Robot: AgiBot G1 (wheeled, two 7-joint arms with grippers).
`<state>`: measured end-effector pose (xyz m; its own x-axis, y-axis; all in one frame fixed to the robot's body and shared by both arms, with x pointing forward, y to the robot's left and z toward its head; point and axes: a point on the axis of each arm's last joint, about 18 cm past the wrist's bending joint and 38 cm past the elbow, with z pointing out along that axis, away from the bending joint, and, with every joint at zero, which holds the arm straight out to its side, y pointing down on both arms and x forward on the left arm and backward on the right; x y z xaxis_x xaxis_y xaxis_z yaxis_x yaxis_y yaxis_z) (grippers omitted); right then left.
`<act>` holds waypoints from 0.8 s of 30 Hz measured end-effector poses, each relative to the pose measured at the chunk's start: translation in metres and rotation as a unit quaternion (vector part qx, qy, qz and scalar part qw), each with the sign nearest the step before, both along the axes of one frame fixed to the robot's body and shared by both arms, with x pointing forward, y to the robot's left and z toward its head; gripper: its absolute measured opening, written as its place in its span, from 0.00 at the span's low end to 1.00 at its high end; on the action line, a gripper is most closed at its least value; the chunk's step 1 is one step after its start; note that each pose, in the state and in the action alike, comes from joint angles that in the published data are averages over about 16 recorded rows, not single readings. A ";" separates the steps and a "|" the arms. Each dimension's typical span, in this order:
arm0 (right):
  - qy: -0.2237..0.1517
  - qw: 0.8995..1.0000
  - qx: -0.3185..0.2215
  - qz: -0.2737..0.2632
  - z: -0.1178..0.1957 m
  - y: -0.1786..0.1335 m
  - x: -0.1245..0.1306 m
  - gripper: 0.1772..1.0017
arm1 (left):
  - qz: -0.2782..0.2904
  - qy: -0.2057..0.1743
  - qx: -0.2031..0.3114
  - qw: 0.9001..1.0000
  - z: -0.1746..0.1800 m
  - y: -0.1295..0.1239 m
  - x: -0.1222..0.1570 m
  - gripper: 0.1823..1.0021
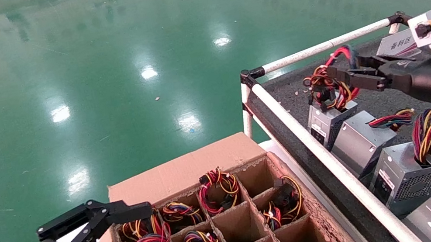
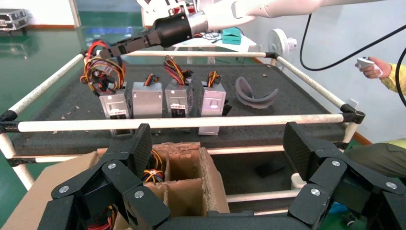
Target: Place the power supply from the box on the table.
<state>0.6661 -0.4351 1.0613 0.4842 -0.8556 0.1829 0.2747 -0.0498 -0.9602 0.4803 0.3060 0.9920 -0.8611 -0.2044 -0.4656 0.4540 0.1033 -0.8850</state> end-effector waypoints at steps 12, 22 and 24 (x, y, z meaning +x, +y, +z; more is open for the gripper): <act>-0.010 1.000 -0.003 0.002 0.018 -0.005 -0.009 0.83 | 0.000 0.000 0.000 1.000 0.000 0.000 0.000 1.00; -0.028 0.999 -0.014 0.022 0.023 -0.001 -0.018 0.97 | 0.000 0.000 0.000 1.000 0.000 0.000 0.000 1.00; -0.033 0.999 -0.017 0.029 0.023 0.001 -0.021 0.98 | 0.000 0.000 0.000 1.000 0.000 0.000 0.000 1.00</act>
